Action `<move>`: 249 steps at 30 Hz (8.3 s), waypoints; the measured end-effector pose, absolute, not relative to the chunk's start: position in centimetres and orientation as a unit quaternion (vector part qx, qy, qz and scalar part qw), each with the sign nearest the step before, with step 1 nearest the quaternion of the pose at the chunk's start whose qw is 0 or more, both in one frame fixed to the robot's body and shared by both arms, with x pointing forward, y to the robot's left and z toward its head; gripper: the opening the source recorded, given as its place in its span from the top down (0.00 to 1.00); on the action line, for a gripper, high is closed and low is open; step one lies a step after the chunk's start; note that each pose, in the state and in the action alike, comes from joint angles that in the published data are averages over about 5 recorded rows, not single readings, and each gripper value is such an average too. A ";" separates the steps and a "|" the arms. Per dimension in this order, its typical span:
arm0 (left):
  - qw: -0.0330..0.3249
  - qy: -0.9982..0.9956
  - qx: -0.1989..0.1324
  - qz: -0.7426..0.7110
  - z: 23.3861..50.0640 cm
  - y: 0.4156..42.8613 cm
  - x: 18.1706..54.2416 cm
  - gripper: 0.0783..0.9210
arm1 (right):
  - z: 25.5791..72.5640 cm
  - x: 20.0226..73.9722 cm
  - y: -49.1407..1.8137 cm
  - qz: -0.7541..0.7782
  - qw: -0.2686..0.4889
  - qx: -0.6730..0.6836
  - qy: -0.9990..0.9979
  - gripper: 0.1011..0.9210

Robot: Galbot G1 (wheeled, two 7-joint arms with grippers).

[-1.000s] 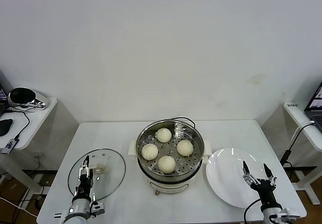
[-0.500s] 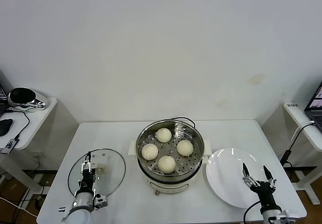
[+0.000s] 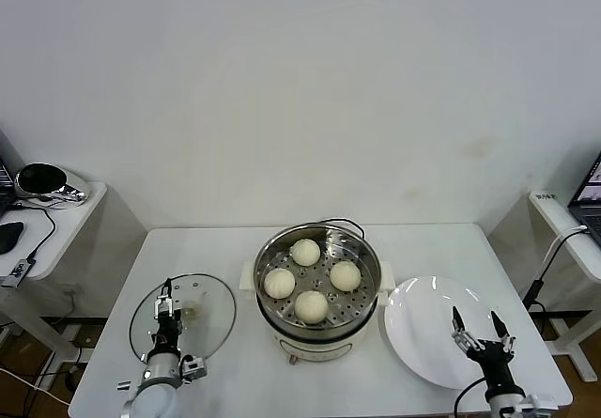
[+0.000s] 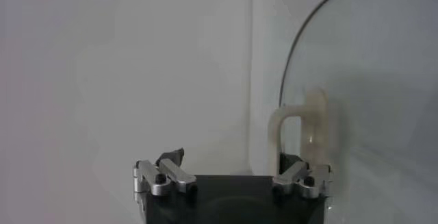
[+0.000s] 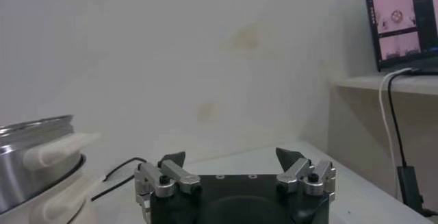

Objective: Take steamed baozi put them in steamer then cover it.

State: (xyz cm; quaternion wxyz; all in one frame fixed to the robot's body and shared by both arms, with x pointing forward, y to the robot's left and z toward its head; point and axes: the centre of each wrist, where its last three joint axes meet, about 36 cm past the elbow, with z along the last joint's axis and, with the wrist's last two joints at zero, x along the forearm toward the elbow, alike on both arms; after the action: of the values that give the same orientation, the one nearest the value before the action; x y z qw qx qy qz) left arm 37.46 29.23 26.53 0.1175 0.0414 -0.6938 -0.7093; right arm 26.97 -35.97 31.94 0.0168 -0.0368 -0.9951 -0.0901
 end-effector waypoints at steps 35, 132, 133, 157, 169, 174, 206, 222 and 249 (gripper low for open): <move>0.124 -0.699 0.073 -0.700 26.3 28.3 37.0 0.94 | 32.3 27.0 -35.3 -0.092 0.009 -0.033 -0.995 0.12; 0.032 -0.722 0.006 -0.691 43.3 -2.9 38.4 0.94 | 30.5 26.9 -35.3 -0.050 0.061 -0.075 -0.994 0.12; 0.033 -0.722 0.006 -0.692 43.2 -2.9 38.5 0.94 | 30.5 26.9 -35.2 -0.050 0.061 -0.075 -0.994 0.12; 0.047 -0.723 -0.007 -0.689 43.0 -2.8 38.2 0.94 | 30.2 26.8 -34.8 -0.052 0.063 -0.073 -0.994 0.12; 0.048 -0.725 -0.012 -0.687 43.4 -2.9 37.9 0.91 | 30.2 26.8 -34.8 -0.052 0.063 -0.072 -0.994 0.12; 0.046 -0.728 -0.018 -0.684 43.6 -3.0 37.4 0.75 | 30.2 26.8 -34.8 -0.052 0.063 -0.072 -0.994 0.12; 0.025 -0.773 -0.023 -0.634 48.9 0.3 32.3 0.12 | 30.5 26.6 -34.7 -0.051 0.063 -0.065 -0.995 0.12; 0.118 -0.894 0.038 -0.430 50.6 15.4 31.5 0.12 | 31.0 25.1 -33.0 -0.039 0.082 -0.027 -0.995 0.12; 0.135 -0.986 -0.029 -0.097 39.7 25.5 23.3 0.12 | 34.6 21.4 -31.1 -0.008 0.145 0.027 -0.989 0.12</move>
State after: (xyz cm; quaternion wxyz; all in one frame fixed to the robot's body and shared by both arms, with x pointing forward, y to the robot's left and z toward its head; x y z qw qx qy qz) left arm 23.32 25.54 39.69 0.1346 -0.0291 -0.9857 -0.0969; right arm 21.44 -31.08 34.56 0.1447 0.0269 -0.9891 -0.0076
